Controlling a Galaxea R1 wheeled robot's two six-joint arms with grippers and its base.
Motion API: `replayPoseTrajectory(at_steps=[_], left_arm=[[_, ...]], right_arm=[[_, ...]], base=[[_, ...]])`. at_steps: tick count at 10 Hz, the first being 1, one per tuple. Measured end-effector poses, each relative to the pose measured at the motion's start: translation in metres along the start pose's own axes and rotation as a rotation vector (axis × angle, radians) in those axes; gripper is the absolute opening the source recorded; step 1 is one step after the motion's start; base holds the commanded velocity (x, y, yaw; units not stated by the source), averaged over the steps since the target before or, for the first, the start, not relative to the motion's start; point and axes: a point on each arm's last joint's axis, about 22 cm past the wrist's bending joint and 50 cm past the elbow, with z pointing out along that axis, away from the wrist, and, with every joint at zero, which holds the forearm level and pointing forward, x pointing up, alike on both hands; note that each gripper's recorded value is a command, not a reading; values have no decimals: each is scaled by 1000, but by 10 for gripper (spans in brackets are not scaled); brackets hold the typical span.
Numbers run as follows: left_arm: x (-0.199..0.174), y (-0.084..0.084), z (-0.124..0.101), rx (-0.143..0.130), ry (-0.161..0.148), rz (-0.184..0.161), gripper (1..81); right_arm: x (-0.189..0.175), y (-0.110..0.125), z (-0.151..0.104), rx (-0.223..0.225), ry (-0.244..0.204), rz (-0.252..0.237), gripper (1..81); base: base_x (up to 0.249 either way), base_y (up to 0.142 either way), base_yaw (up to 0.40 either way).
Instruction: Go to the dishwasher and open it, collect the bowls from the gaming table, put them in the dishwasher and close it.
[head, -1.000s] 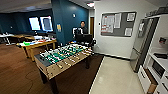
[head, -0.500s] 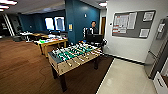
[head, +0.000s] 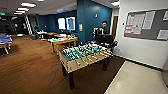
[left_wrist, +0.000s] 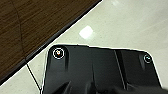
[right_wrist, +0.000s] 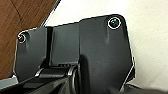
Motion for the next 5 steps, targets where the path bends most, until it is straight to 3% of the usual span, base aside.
replayPoseTrajectory(at_steps=[5], left_arm=[[0,-1,0,1,0,0,811]], right_arm=[[0,0,0,0,0,0,811]], base=[[0,0,296]])
